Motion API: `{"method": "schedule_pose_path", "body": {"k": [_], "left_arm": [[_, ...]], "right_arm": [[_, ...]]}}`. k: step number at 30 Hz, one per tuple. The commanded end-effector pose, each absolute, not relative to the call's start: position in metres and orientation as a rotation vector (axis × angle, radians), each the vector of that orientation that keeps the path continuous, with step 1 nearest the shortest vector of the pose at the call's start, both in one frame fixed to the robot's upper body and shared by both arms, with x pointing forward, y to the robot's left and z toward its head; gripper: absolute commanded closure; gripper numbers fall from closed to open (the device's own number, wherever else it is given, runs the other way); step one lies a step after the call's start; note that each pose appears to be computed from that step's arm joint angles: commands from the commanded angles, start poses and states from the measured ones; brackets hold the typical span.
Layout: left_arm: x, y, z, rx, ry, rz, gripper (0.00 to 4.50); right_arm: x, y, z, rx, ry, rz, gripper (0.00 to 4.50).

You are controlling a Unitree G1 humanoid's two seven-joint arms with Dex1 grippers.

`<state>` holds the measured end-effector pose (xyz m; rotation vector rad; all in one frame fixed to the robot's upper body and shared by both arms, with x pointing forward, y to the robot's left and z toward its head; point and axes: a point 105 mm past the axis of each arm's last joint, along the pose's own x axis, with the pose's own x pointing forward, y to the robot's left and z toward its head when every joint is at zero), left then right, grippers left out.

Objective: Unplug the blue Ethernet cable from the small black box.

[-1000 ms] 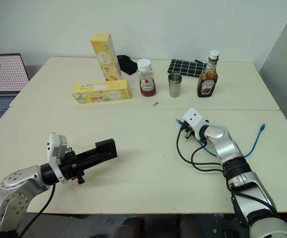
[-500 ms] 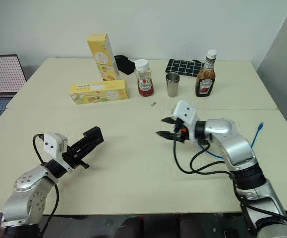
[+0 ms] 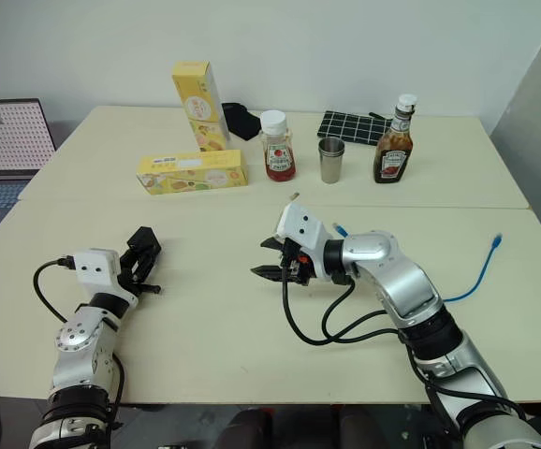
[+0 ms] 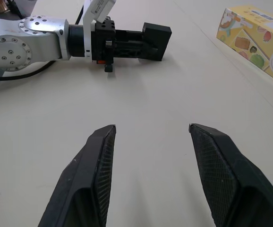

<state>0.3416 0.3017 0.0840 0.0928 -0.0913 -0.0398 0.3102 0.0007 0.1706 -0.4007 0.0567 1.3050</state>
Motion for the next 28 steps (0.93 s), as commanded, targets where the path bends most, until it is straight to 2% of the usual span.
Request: {"method": "schedule_pose_path", "body": {"k": [1, 5, 6, 8, 14, 17, 22, 28], "left_arm": [[0.331, 0.305, 0.081, 0.069, -0.09, -0.048, 2.06], [0.314, 0.312, 0.076, 0.081, -0.062, -0.005, 1.36], [0.309, 0.311, 0.076, 0.087, -0.052, -0.006, 1.02], [0.3, 0.309, 0.079, 0.095, -0.043, -0.011, 0.65], [0.269, 0.297, 0.096, 0.138, 0.052, -0.085, 0.65], [0.258, 0.288, 0.111, 0.24, 0.099, -0.167, 0.65], [0.257, 0.281, 0.133, 0.274, 0.097, -0.239, 0.65], [0.262, 0.288, 0.146, 0.292, 0.116, -0.318, 0.65]], "right_arm": [[0.306, 0.004, 0.182, -0.42, -0.004, 1.312, 1.86], [0.304, 0.005, 0.179, -0.406, 0.0, 1.305, 1.86], [0.304, 0.005, 0.178, -0.402, 0.004, 1.3, 1.86], [0.304, 0.004, 0.175, -0.392, 0.011, 1.285, 1.86], [0.315, -0.021, 0.165, -0.318, 0.058, 1.134, 1.86], [0.324, -0.057, 0.16, -0.325, 0.107, 1.006, 1.86], [0.334, -0.104, 0.161, -0.325, 0.16, 0.823, 1.86], [0.326, -0.136, 0.16, -0.363, 0.212, 0.777, 1.86]]}}
